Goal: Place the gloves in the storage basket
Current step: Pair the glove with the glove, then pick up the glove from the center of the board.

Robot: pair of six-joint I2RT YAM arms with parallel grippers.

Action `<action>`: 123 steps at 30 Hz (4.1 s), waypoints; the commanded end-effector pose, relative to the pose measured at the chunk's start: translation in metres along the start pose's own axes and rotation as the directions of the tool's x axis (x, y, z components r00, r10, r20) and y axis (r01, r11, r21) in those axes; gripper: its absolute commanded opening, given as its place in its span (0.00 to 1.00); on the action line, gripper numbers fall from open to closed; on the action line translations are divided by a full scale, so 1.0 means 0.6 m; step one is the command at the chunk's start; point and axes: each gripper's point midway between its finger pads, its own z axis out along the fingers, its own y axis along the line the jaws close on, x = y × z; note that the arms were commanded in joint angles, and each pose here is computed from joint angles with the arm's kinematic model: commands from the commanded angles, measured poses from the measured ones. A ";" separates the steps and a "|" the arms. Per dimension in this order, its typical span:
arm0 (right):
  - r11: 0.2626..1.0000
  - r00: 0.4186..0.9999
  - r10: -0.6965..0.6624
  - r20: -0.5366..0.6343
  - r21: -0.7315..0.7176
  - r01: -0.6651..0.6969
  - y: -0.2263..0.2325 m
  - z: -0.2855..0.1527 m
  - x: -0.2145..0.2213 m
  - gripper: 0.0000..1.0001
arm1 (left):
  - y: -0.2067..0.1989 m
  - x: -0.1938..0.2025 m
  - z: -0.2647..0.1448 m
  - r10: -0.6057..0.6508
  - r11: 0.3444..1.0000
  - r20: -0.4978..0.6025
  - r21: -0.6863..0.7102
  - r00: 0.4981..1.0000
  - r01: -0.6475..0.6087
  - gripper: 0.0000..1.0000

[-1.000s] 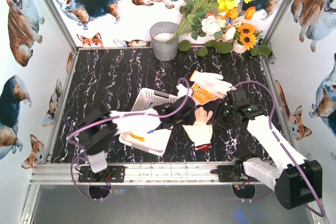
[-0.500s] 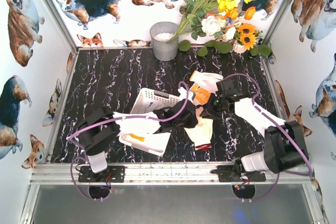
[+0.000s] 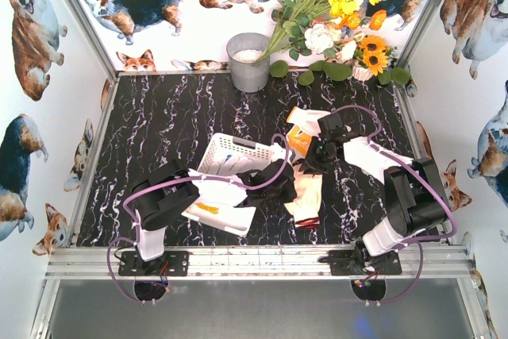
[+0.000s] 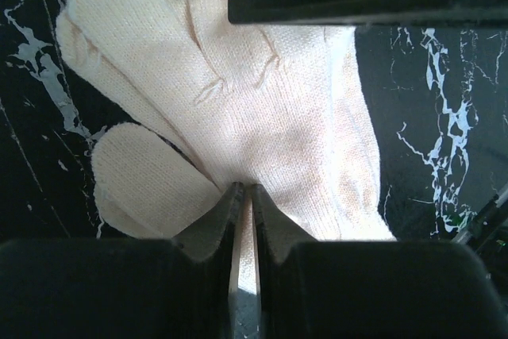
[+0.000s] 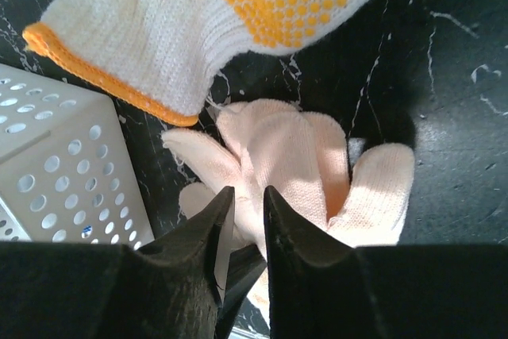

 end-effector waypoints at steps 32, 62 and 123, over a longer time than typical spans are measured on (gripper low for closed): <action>0.982 0.991 -0.134 0.020 0.139 0.130 0.007 0.023 -0.005 0.27 | 0.023 0.066 -0.018 -0.010 0.998 -0.050 -0.063 0.999 0.007 0.02; 0.990 0.990 -0.143 0.015 -0.006 0.143 0.089 -0.010 -0.005 0.00 | 0.036 0.074 -0.031 -0.019 0.997 -0.048 -0.081 0.999 0.015 0.02; 0.998 0.976 0.000 -0.219 0.067 0.016 -0.133 -0.085 0.255 0.57 | -0.057 -0.005 0.006 -0.048 0.999 -0.069 0.010 0.996 0.049 0.16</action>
